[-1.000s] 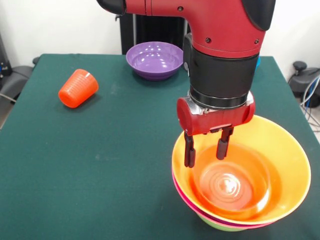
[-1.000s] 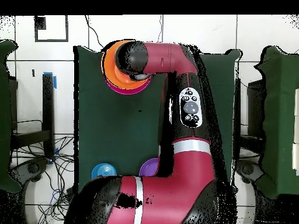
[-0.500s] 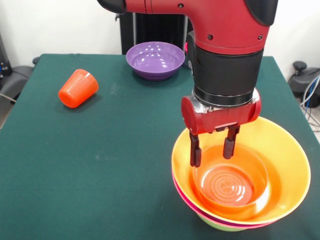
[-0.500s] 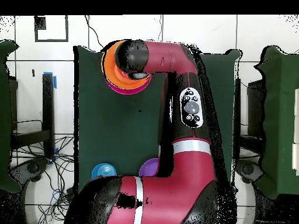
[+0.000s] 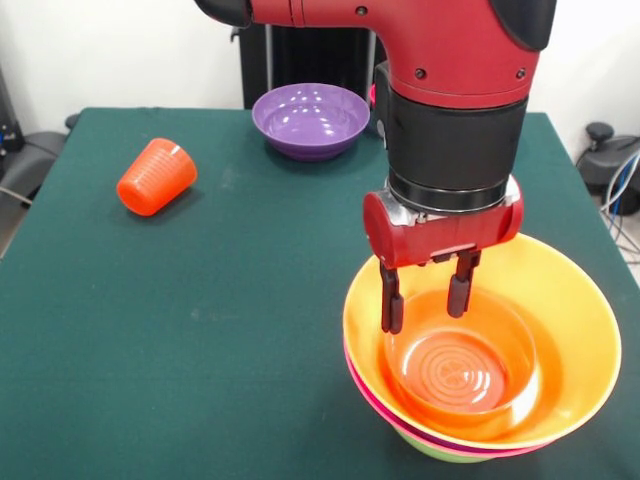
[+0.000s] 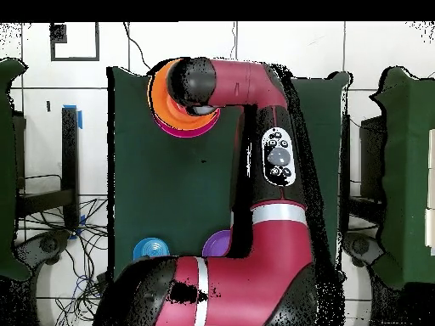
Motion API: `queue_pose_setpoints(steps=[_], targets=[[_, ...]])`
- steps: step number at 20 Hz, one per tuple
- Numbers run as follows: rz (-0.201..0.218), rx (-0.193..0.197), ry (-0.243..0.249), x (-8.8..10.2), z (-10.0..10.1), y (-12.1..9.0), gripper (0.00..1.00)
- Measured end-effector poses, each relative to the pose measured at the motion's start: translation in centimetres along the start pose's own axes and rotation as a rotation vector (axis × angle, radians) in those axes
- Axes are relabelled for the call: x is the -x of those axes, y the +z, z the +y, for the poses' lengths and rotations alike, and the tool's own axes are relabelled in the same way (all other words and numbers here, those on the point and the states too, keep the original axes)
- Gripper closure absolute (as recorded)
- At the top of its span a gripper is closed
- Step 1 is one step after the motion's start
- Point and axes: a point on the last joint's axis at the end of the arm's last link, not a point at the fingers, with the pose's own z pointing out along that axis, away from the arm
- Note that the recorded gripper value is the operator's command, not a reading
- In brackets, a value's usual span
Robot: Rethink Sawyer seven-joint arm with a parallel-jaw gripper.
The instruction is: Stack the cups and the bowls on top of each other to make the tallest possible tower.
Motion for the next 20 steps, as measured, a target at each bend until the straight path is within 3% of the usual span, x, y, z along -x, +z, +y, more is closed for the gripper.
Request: queue_pose_setpoints(steps=[7, 12, 18, 20], targets=[[0.031, 0.013, 0.007, 0.1, -0.3, -2.5, 0.0], [0.078, 0.024, 0.019, 0.0, -1.2, -6.9, 0.0], [0.107, 0.021, 0.047, -0.5, -3.7, -12.5, 0.0], [0.111, 0.02, 0.056, -0.7, -4.4, -13.5, 0.0]])
